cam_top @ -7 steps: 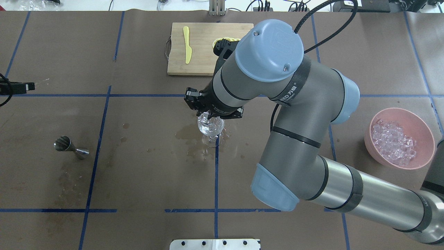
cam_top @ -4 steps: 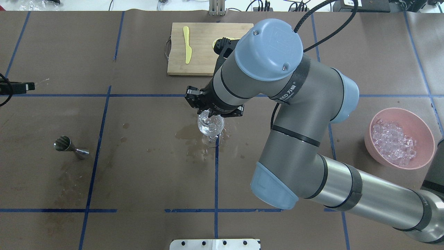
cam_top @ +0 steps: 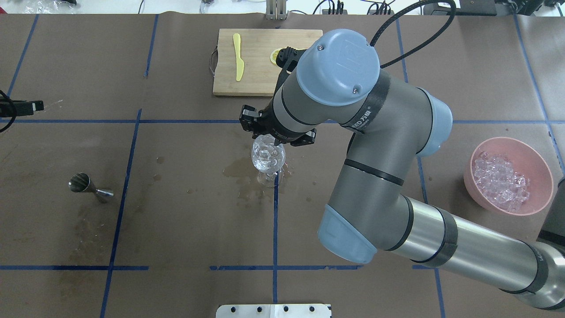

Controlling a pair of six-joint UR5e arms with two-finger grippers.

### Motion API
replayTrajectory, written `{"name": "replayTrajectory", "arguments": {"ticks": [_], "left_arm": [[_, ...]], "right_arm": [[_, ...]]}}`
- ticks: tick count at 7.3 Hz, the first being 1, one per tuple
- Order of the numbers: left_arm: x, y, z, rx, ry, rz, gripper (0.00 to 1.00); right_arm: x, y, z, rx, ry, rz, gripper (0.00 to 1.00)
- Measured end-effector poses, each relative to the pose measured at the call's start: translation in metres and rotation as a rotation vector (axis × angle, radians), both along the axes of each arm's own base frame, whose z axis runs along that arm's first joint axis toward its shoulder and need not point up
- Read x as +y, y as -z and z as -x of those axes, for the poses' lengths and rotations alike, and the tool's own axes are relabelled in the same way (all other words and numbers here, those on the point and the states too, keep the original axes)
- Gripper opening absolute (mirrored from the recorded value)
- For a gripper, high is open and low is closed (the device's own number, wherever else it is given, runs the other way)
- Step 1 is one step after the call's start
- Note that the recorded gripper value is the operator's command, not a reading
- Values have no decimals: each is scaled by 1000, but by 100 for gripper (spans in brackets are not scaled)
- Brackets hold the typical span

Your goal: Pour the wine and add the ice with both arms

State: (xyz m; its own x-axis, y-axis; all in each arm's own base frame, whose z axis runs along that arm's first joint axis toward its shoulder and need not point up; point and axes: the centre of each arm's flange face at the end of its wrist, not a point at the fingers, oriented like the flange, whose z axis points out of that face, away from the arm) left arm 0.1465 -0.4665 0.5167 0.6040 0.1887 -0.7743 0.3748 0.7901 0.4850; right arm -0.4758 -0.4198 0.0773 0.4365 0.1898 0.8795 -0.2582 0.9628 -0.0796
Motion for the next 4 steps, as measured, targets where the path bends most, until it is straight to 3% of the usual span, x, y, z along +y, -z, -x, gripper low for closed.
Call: {"name": "replayTrajectory", "arguments": {"ticks": [2, 4], "left_arm": [[0, -4, 0, -10, -3, 3, 100], [-6, -19, 9, -127, -51, -42, 100]], "right_arm": [[-7, -4, -11, 1, -2, 1, 100], [-38, -34, -65, 20, 19, -35, 100]]}}
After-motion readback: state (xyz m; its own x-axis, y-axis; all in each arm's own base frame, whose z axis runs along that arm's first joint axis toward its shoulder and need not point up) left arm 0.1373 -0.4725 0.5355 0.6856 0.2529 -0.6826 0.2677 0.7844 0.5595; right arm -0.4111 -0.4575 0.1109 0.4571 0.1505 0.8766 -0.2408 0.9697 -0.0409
